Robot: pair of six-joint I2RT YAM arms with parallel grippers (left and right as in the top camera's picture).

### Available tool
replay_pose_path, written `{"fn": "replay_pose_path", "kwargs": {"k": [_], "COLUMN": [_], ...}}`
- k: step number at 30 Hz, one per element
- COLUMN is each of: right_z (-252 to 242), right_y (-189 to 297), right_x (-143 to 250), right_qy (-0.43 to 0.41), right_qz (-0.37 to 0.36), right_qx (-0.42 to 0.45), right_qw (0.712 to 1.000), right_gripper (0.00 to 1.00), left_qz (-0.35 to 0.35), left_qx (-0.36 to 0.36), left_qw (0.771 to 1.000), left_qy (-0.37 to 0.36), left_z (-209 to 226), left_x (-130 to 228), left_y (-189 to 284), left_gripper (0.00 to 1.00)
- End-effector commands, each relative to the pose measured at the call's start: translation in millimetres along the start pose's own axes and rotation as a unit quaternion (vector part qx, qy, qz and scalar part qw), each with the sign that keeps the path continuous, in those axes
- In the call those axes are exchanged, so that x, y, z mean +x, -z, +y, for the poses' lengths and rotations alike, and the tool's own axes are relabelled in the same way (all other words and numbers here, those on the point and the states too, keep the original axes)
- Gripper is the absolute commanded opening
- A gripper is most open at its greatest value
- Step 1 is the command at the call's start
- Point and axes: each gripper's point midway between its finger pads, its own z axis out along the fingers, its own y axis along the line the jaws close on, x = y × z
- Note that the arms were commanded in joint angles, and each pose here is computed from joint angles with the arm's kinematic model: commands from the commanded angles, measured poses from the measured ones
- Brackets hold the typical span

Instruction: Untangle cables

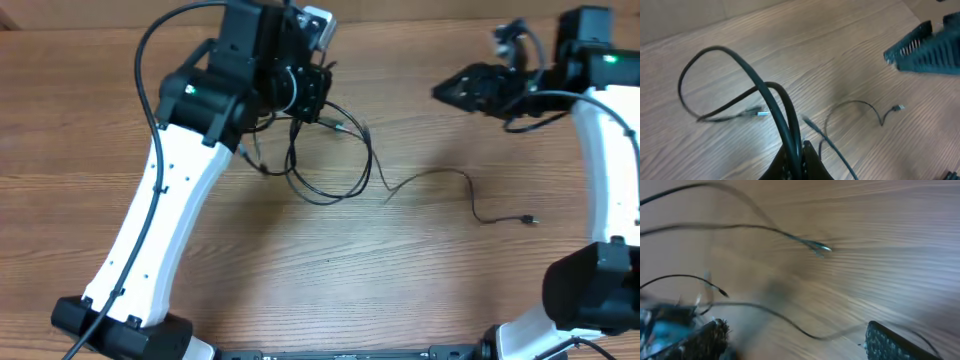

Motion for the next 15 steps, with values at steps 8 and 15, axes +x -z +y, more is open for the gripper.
{"fn": "replay_pose_path", "kwargs": {"k": [8, 15], "right_z": [133, 157], "right_y": [-58, -115], "right_x": [21, 43], "right_qy": [0.171, 0.19], "right_qz": [0.038, 0.085], "right_qx": [-0.143, -0.131], "right_qw": [0.974, 0.969], "right_gripper": [0.79, 0.77], "left_qz": [0.052, 0.054], "left_qx": [-0.033, -0.032], "left_qw": [0.992, 0.992], "left_qy": [0.11, 0.111], "left_z": [61, 61], "left_x": [29, 30], "left_y": [7, 7], "left_gripper": [0.04, 0.04]}}
